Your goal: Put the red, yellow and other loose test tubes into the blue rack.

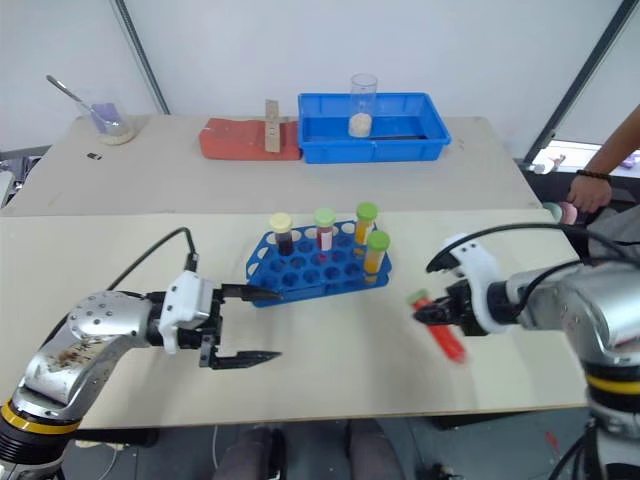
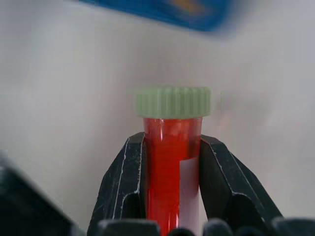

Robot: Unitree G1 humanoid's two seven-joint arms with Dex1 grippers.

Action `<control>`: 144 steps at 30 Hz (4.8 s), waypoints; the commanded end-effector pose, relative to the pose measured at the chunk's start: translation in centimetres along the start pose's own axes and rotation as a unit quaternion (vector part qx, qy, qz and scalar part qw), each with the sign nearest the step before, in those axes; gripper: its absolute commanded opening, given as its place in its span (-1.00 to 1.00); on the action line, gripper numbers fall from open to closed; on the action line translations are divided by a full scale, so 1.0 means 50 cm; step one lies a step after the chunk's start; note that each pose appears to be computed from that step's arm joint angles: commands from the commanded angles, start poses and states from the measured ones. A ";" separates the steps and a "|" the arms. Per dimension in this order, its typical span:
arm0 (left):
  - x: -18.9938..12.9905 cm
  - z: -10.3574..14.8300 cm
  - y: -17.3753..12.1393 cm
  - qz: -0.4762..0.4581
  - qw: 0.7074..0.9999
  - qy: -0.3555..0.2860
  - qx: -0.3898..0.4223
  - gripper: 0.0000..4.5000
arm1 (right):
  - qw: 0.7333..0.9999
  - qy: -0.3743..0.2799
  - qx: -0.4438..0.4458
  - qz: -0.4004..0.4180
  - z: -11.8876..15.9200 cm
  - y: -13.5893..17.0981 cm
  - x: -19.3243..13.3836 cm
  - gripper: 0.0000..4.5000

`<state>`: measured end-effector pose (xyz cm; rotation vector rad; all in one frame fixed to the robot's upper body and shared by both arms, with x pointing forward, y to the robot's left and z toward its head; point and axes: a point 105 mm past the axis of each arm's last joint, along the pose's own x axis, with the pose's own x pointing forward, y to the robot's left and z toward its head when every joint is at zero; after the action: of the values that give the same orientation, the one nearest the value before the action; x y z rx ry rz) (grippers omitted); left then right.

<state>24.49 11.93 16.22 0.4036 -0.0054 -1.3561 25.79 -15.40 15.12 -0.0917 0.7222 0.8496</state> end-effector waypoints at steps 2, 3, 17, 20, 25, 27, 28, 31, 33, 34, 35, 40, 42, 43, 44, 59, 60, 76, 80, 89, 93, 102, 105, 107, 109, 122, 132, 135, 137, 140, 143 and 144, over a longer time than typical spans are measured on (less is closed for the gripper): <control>-0.029 0.015 0.033 0.048 0.999 -0.005 0.012 1.00 | 0.973 -0.220 -0.058 0.049 0.090 0.079 0.001 -0.54; -0.032 0.019 0.040 0.058 0.998 -0.007 0.010 1.00 | 0.966 -0.249 -0.058 0.040 0.102 0.082 0.006 -0.54; -0.047 0.018 0.034 0.049 0.999 0.010 -0.001 1.00 | 0.874 -0.461 -0.135 -0.069 0.211 0.070 0.083 -0.55; -0.042 0.021 0.028 0.044 0.999 0.008 -0.001 1.00 | 0.863 -0.475 -0.147 -0.090 0.212 0.061 0.094 -0.55; -0.041 0.025 0.023 0.039 0.999 0.010 -0.002 1.00 | 0.857 -0.477 -0.164 -0.102 0.205 0.054 0.115 -0.55; -0.037 0.031 0.025 0.039 0.999 0.007 -0.005 1.00 | 0.855 -0.480 -0.163 -0.109 0.202 0.051 0.123 -0.55; -0.036 0.034 0.025 0.039 0.999 0.004 -0.008 1.00 | 0.854 -0.482 -0.162 -0.113 0.201 0.049 0.126 -0.55; -0.033 0.043 0.024 0.036 0.999 -0.003 -0.017 1.00 | 0.853 -0.482 -0.164 -0.114 0.195 0.051 0.140 -0.55; -0.035 0.046 0.026 0.037 0.999 -0.003 -0.019 1.00 | 0.855 -0.478 -0.167 -0.114 0.186 0.052 0.151 -0.55; -0.036 0.046 0.027 0.038 0.999 -0.002 -0.020 1.00 | 0.855 -0.476 -0.168 -0.114 0.183 0.053 0.154 -0.55; -0.037 0.047 0.029 0.039 0.999 -0.002 -0.021 1.00 | 0.856 -0.476 -0.169 -0.115 0.181 0.053 0.157 -0.55; -0.039 0.050 0.034 0.044 0.999 -0.003 -0.024 1.00 | 0.855 -0.472 -0.175 -0.123 0.171 0.050 0.169 -0.55; -0.039 0.050 0.035 0.044 0.999 -0.004 -0.025 1.00 | 0.854 -0.473 -0.177 -0.126 0.170 0.049 0.170 -0.55; -0.039 0.050 0.035 0.045 0.999 -0.004 -0.025 1.00 | 0.854 -0.473 -0.177 -0.126 0.169 0.049 0.170 -0.55; -0.039 0.051 0.035 0.046 0.999 -0.004 -0.025 1.00 | 0.852 -0.476 -0.175 -0.131 0.169 0.048 0.171 -0.55; -0.042 0.049 0.046 0.074 0.996 -0.011 -0.044 1.00 | 0.855 -0.490 -0.130 -0.109 0.146 0.054 0.178 -0.09; -0.043 0.048 0.047 0.079 0.996 -0.011 -0.047 1.00 | 0.858 -0.485 -0.132 -0.107 0.143 0.054 0.178 0.05; -0.172 -0.024 0.142 0.176 0.949 0.250 -0.079 1.00 | 0.896 -0.316 -0.307 0.055 0.095 0.106 0.086 0.82; -0.203 -0.057 0.170 0.191 0.922 0.322 -0.094 1.00 | 0.895 -0.283 -0.310 0.150 0.107 0.151 0.062 0.82; -0.227 -0.103 0.169 0.155 0.888 0.418 -0.114 1.00 | 0.888 -0.243 -0.329 0.212 0.098 0.179 0.053 0.82; -0.221 -0.123 0.170 0.148 0.880 0.434 -0.121 1.00 | 0.887 -0.236 -0.328 0.223 0.094 0.183 0.051 0.82; -0.181 -0.155 0.174 0.144 0.876 0.435 -0.147 1.00 | 0.887 -0.219 -0.325 0.244 0.087 0.191 0.042 0.82; -0.175 -0.161 0.177 0.146 0.875 0.435 -0.152 0.61 | 0.888 -0.219 -0.320 0.245 0.087 0.193 0.040 0.84; -0.177 -0.167 0.174 0.140 0.873 0.443 -0.150 0.21 | 0.889 -0.219 -0.318 0.246 0.087 0.194 0.038 0.84; -0.182 -0.171 0.171 0.134 0.870 0.451 -0.144 -0.21 | 0.890 -0.220 -0.315 0.246 0.089 0.195 0.035 0.84; -0.122 0.018 0.172 0.069 0.972 0.203 -0.094 -0.58 | 0.916 -0.167 -0.319 0.178 0.054 0.153 0.012 0.84; -0.003 0.111 0.162 0.086 0.991 -0.036 -0.091 -0.58 | 0.927 -0.168 -0.308 0.132 0.054 0.135 -0.026 0.84; 0.044 0.105 0.171 0.117 0.987 -0.077 -0.082 -0.58 | 0.922 -0.194 -0.307 0.137 0.075 0.147 -0.042 0.84; 0.061 0.099 0.174 0.129 0.984 -0.089 -0.081 -0.58 | 0.921 -0.196 -0.306 0.138 0.079 0.150 -0.047 0.84; 0.087 0.087 0.181 0.152 0.980 -0.106 -0.076 -0.58 | 0.923 -0.186 -0.308 0.135 0.075 0.150 -0.054 0.84; 0.106 0.077 0.188 0.167 0.976 -0.119 -0.073 -0.58 | 0.927 -0.182 -0.304 0.127 0.072 0.150 -0.057 0.84; 0.112 0.073 0.187 0.167 0.976 -0.120 -0.072 -0.58 | 0.927 -0.181 -0.302 0.126 0.071 0.151 -0.058 0.84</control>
<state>33.82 7.36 20.14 0.0777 -0.1041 -1.0620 21.55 -11.03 20.37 -0.3690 0.1285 1.2799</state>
